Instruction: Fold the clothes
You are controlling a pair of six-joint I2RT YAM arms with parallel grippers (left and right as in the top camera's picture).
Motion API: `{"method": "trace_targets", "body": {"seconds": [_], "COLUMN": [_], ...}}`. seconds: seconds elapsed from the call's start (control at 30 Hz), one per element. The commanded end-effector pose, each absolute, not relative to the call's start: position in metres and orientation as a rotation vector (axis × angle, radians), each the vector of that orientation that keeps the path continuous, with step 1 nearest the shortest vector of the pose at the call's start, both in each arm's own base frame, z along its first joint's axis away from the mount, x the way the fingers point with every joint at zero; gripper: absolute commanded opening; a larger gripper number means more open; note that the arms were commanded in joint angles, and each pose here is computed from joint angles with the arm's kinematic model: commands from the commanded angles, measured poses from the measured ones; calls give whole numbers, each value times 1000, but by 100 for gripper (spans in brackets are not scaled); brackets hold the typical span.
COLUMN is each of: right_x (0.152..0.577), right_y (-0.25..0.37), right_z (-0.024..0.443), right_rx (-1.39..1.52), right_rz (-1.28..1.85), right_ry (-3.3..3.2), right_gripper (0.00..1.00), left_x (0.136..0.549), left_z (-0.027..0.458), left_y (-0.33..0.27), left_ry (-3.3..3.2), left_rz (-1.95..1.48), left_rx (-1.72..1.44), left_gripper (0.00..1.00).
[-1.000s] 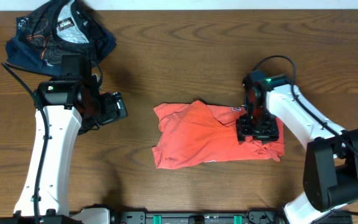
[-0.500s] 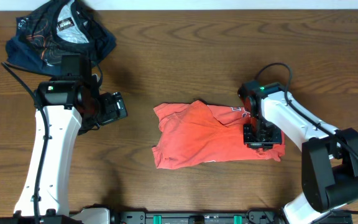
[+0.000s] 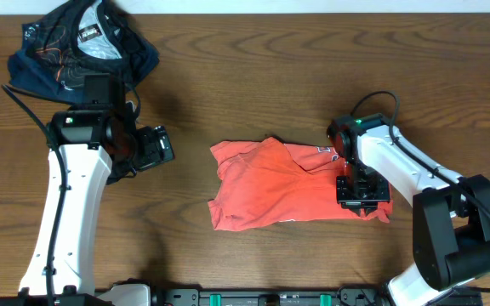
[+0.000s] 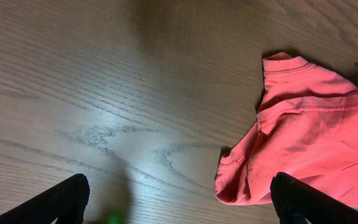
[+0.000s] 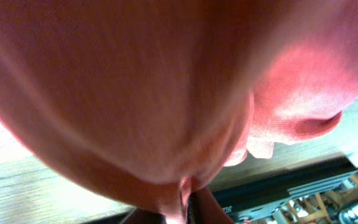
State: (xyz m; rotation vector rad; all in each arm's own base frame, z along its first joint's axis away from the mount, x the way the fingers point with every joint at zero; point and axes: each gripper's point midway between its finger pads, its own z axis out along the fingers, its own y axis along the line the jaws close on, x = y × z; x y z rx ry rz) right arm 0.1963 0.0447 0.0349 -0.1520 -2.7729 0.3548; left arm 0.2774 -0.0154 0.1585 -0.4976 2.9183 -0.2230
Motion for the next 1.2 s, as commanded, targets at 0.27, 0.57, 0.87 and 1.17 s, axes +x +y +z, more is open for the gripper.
{"method": "trace_targets", "body": {"seconds": [0.27, 0.57, 0.87, 1.17], "right_x": [215, 272, 305, 315], "right_y": [52, 58, 41, 41], "right_z": [56, 98, 73, 42], "right_rx": [-223, -312, -306, -345], "right_rz": [340, 162, -107, -302], "right_ry": [-2866, -3145, -3142, -3055], "right_gripper": [47, 61, 21, 5], "left_x": [276, 277, 276, 276], "left_z": [155, 155, 155, 155], "left_y": [-15, -15, -15, -15], "left_ry": [2932, 2928, 2931, 2931], "left_rz": [-218, -219, -218, -218], "left_rx": [-503, -502, -502, -502], "left_gripper": [95, 95, 95, 95]}}
